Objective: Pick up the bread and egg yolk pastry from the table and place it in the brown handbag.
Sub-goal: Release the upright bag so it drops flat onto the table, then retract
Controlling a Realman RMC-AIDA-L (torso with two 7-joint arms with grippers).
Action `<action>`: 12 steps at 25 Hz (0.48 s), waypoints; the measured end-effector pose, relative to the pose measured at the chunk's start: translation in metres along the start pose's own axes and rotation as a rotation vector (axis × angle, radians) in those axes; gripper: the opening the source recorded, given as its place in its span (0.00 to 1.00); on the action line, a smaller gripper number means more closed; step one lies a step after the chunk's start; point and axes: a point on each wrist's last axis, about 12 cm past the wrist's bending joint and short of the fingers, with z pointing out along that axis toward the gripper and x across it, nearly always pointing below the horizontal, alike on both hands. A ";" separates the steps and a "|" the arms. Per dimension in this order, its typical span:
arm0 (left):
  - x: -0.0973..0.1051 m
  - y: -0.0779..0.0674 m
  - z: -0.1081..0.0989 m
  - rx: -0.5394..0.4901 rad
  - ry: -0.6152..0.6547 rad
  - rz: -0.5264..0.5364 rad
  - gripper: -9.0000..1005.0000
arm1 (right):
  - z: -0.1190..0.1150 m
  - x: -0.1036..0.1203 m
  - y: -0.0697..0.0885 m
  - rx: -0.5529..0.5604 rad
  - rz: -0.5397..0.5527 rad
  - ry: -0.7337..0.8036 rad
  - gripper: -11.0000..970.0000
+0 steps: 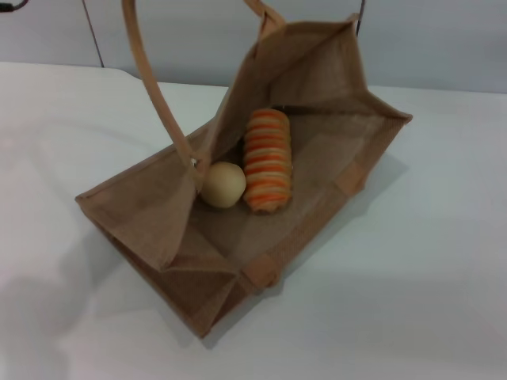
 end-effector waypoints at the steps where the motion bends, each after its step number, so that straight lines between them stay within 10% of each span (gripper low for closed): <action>1: -0.001 -0.001 0.001 0.005 0.000 0.006 0.14 | 0.001 0.002 0.001 0.001 0.002 0.007 0.87; 12: -0.007 -0.009 0.000 0.078 -0.044 0.018 0.23 | 0.001 0.010 0.009 -0.046 0.007 0.022 0.88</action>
